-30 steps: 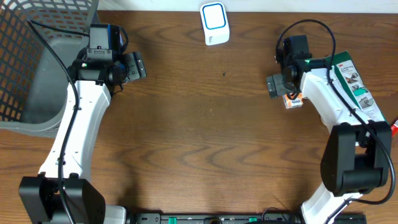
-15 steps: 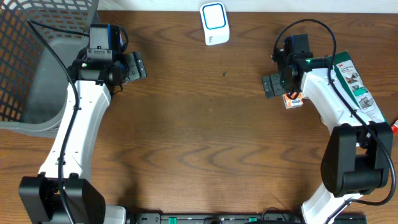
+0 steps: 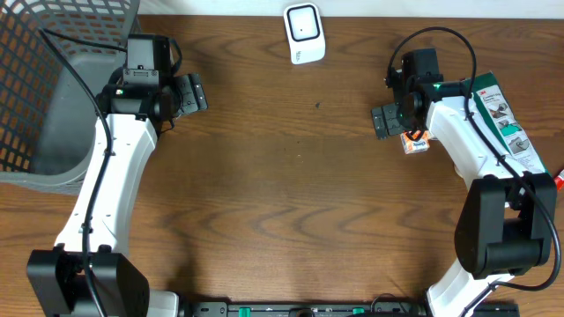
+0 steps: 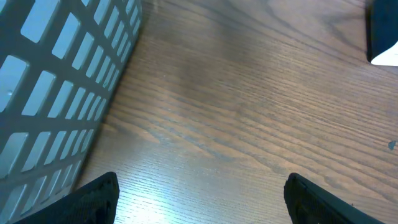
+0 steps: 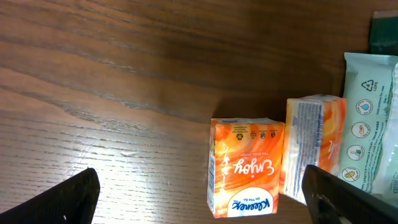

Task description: Scan the item barcode

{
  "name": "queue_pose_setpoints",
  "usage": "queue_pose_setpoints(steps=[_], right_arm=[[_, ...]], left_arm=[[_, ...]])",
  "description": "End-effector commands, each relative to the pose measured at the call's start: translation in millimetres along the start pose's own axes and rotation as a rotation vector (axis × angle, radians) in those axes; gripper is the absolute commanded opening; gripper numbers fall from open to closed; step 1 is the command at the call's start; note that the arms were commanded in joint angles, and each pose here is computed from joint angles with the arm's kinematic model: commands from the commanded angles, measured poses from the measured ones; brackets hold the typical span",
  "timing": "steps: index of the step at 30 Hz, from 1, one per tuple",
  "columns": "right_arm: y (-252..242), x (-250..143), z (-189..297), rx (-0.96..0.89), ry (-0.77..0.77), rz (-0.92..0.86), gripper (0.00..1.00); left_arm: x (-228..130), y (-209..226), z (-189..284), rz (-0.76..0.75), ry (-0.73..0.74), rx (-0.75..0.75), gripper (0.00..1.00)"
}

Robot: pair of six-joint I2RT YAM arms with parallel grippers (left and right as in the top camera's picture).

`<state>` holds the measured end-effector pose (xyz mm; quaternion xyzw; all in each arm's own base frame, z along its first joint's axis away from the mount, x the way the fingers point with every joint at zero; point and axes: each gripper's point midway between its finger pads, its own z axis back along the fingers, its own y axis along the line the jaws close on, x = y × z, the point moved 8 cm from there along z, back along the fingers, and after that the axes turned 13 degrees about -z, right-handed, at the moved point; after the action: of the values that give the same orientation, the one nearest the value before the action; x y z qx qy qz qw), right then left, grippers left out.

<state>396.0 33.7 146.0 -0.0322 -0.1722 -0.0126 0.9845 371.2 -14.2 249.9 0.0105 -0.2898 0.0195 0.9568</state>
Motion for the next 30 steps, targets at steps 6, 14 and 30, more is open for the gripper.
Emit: queue_pose_setpoints(steps=[6, 14, 30], right_arm=[[1.7, 5.9, 10.1, 0.010, -0.032, 0.003, 0.99], [0.2, 9.4, 26.7, 0.015, -0.075, -0.002, 0.99], [-16.5, -6.3, 225.6, 0.089, -0.598, -0.039, 0.99]], left_arm=[[8.6, 1.5, 12.5, 0.013, -0.043, 0.004, 0.86], [8.6, 1.7, 12.5, 0.013, -0.043, 0.004, 0.86], [8.6, 1.5, 12.5, 0.013, -0.043, 0.004, 0.86]])
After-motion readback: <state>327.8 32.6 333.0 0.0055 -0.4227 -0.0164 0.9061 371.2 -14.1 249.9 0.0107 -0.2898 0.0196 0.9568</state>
